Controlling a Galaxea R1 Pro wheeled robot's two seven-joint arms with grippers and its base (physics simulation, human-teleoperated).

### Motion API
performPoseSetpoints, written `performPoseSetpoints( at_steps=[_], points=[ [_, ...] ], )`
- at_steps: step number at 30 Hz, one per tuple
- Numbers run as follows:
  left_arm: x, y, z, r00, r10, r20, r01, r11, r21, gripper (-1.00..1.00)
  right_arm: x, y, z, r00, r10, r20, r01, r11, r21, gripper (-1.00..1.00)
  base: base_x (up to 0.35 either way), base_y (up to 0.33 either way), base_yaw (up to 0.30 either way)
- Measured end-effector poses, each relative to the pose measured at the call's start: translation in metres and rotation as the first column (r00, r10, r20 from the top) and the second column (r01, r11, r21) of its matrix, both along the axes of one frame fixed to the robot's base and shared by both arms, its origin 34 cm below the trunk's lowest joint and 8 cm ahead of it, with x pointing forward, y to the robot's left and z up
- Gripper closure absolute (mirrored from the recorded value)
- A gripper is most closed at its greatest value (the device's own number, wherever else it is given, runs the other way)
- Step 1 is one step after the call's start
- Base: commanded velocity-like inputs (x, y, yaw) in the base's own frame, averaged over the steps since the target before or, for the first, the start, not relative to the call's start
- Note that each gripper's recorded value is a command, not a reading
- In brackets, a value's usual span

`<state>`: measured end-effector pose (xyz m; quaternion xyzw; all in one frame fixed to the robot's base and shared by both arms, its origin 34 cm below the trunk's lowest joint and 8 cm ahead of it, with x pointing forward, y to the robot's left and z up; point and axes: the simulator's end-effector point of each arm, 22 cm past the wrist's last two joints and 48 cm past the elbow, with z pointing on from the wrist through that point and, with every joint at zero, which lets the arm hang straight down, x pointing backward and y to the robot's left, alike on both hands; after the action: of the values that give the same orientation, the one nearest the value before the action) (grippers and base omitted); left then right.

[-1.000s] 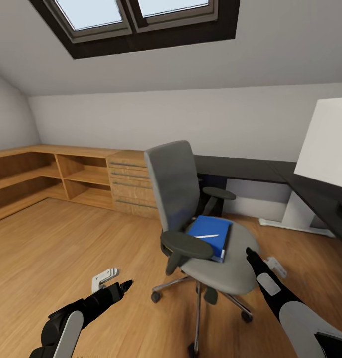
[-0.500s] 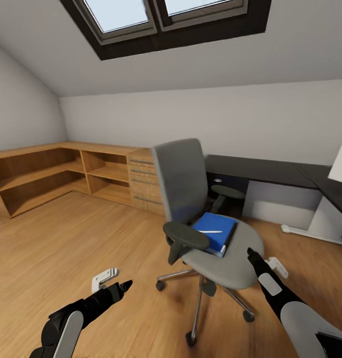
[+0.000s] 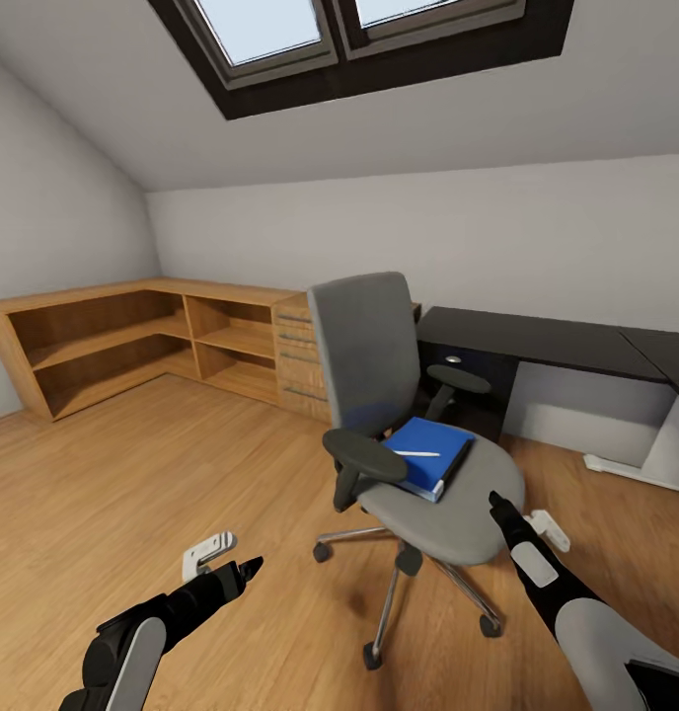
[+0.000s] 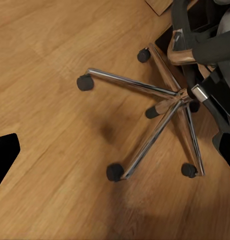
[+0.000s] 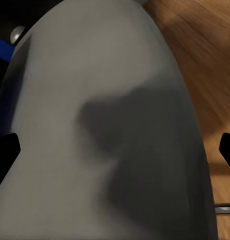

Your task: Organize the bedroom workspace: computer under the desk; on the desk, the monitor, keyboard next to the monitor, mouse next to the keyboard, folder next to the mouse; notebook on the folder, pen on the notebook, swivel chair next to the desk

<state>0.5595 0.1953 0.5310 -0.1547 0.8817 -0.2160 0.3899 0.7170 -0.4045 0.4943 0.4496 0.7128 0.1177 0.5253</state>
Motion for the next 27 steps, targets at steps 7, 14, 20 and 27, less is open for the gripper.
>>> performPoseSetpoints(
  at_steps=[7,14,20,27],
  points=[
    [0.000,0.000,0.000,1.000,0.000,0.000,0.000,1.000,0.000,-1.00,0.001,-0.001,0.002,1.000,-0.001,0.005,0.001,1.000,-0.004,-1.00,0.000,0.000,0.001],
    [0.000,0.000,0.000,1.000,0.000,0.000,0.000,1.000,0.001,-1.00,0.000,-0.003,0.003,1.000,-0.006,0.007,0.006,1.000,-0.008,-1.00,0.000,0.000,0.000],
    [0.000,0.002,0.000,1.000,0.003,0.001,-0.003,1.000,0.003,-1.00,-0.002,-0.016,0.004,1.000,-0.019,0.006,0.019,1.000,-0.019,-1.00,0.155,0.000,0.000],
    [0.000,0.002,0.000,1.000,0.004,0.001,-0.004,1.000,0.004,-1.00,-0.004,-0.023,0.005,1.000,-0.030,0.004,0.030,0.999,-0.022,-1.00,0.116,0.000,0.000]
  ],
)
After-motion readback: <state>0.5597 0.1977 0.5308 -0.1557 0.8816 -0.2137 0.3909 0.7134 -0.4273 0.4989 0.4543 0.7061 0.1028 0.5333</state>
